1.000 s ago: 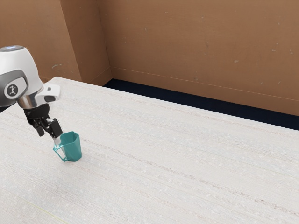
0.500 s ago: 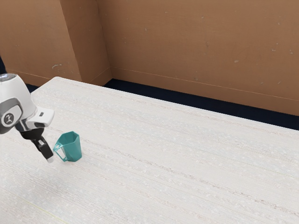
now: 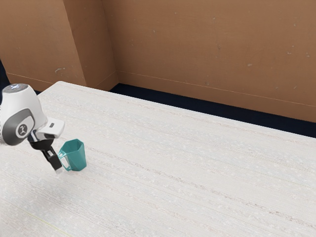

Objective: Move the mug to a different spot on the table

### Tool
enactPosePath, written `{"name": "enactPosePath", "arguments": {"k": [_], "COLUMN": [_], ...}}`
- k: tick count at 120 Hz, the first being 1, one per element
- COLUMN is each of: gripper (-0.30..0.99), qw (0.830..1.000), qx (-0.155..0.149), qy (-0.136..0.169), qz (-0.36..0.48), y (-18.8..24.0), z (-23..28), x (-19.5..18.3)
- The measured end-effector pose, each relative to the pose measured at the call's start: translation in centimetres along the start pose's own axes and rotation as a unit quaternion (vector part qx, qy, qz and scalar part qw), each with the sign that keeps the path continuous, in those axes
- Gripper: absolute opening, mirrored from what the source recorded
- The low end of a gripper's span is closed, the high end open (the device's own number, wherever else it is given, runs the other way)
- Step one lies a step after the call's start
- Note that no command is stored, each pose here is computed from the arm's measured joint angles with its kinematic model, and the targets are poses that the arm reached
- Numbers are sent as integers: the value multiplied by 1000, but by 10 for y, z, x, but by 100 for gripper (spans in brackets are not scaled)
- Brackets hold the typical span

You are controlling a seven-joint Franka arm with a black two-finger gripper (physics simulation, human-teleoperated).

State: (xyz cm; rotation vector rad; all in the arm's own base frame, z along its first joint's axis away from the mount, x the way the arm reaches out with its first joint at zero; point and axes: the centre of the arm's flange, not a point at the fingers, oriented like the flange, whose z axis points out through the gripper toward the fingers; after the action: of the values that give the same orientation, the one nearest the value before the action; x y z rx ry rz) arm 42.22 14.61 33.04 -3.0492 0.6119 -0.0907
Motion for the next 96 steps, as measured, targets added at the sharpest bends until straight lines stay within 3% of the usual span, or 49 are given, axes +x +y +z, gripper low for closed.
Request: {"name": "enactPosePath", "arguments": {"k": [96], "gripper": [68], "qw": [1000], "qx": [-13], "qy": [-9], "qz": [2], "y": [-27], "z": [23], "x": [16]}}
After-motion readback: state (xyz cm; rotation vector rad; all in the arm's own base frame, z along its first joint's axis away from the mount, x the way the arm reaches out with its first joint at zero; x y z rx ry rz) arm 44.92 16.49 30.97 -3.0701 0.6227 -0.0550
